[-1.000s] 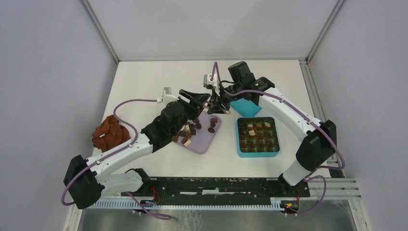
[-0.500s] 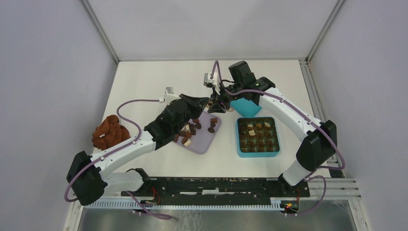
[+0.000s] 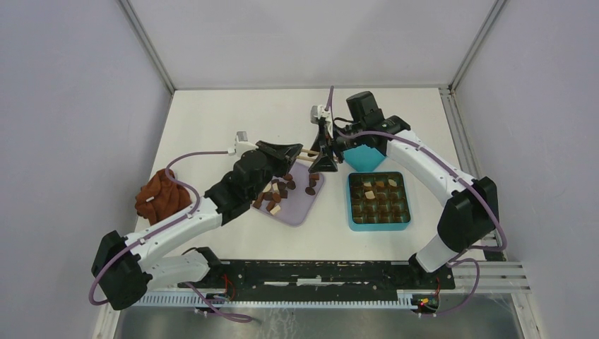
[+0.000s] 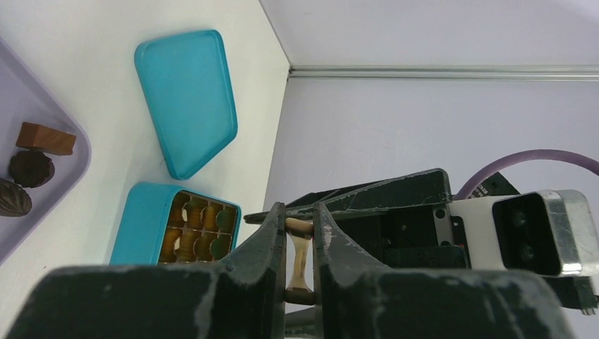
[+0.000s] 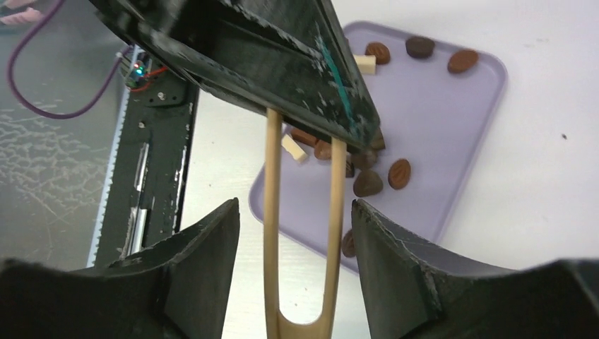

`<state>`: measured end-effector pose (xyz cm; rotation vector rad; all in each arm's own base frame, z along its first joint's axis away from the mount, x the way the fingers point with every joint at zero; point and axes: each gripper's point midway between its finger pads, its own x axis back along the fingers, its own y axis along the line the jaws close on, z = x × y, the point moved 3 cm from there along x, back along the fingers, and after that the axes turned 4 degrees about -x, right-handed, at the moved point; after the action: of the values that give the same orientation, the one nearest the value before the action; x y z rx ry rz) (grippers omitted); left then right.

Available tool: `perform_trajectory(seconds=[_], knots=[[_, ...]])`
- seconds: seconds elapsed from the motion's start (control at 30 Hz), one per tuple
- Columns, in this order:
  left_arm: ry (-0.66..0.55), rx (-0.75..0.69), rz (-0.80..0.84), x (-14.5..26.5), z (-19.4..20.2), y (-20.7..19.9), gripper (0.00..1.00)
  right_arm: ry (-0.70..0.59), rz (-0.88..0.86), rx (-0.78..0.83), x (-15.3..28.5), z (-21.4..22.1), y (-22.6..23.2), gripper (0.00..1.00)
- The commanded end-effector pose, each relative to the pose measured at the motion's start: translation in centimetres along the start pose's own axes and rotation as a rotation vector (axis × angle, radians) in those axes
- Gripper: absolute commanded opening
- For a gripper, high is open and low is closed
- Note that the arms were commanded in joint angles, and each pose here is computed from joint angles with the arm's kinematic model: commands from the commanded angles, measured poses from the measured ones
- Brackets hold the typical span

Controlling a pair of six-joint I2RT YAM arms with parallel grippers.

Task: Pack the chocolate
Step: Adjust the clamp.

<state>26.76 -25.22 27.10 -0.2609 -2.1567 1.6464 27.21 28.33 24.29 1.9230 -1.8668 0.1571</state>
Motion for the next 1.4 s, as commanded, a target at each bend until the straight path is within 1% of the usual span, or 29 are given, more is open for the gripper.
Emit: perform_trajectory(seconds=[0.0, 0.17, 0.43, 0.57, 0.87, 0.97, 1.0, 1.03, 1.17, 1.2, 1.23, 1.27, 1.37], knots=[[0.019, 0.097, 0.061, 0.3, 0.0, -1.6, 0.02, -0.119, -0.075, 0.084, 0.6, -3.4, 2.0, 0.65], [0.030, 0.111, 0.069, 0.2, 0.2, -1.7, 0.02, -0.165, -0.064, 0.077, 0.6, -4.1, 2.1, 0.63], [0.033, 0.135, 0.082, 0.2, 0.2, -1.9, 0.02, -0.143, -0.028, 0.054, 0.1, -3.0, 1.7, 0.56], [0.037, 0.142, 0.086, 0.0, 0.3, -2.0, 0.02, -0.140, -0.020, 0.062, 0.1, -3.1, 1.6, 0.50], [0.043, 0.140, 0.072, -0.3, 0.6, -1.6, 0.02, -0.145, -0.022, 0.072, 0.1, -3.7, 1.6, 0.52], [0.043, 0.139, 0.068, -0.3, 0.6, -1.5, 0.02, -0.145, -0.023, 0.070, 0.1, -3.7, 1.6, 0.51], [0.042, 0.138, 0.066, -0.3, 0.6, -1.5, 0.02, -0.144, -0.022, 0.071, 0.1, -3.7, 1.5, 0.49], [0.042, 0.138, 0.066, -0.3, 0.6, -1.5, 0.03, -0.144, -0.021, 0.072, 0.1, -3.8, 1.5, 0.43], [0.038, 0.129, 0.053, -0.4, 0.6, -1.3, 0.05, -0.135, -0.023, 0.075, 0.0, -3.5, 1.5, 0.27], [0.037, 0.125, 0.049, -0.4, 0.6, -1.2, 0.06, -0.133, -0.023, 0.079, 0.0, -3.5, 1.5, 0.24], [0.036, 0.121, 0.047, -0.3, 0.5, -1.3, 0.12, -0.131, -0.021, 0.080, 0.0, -3.5, 1.5, 0.23], [0.034, 0.115, 0.037, -0.3, 0.5, -1.1, 0.21, -0.129, -0.020, 0.081, 0.0, -3.4, 1.5, 0.23], [0.026, 0.090, 0.015, -0.2, 0.3, -0.9, 0.59, -0.119, -0.013, 0.075, 0.0, -3.1, 1.4, 0.23]])
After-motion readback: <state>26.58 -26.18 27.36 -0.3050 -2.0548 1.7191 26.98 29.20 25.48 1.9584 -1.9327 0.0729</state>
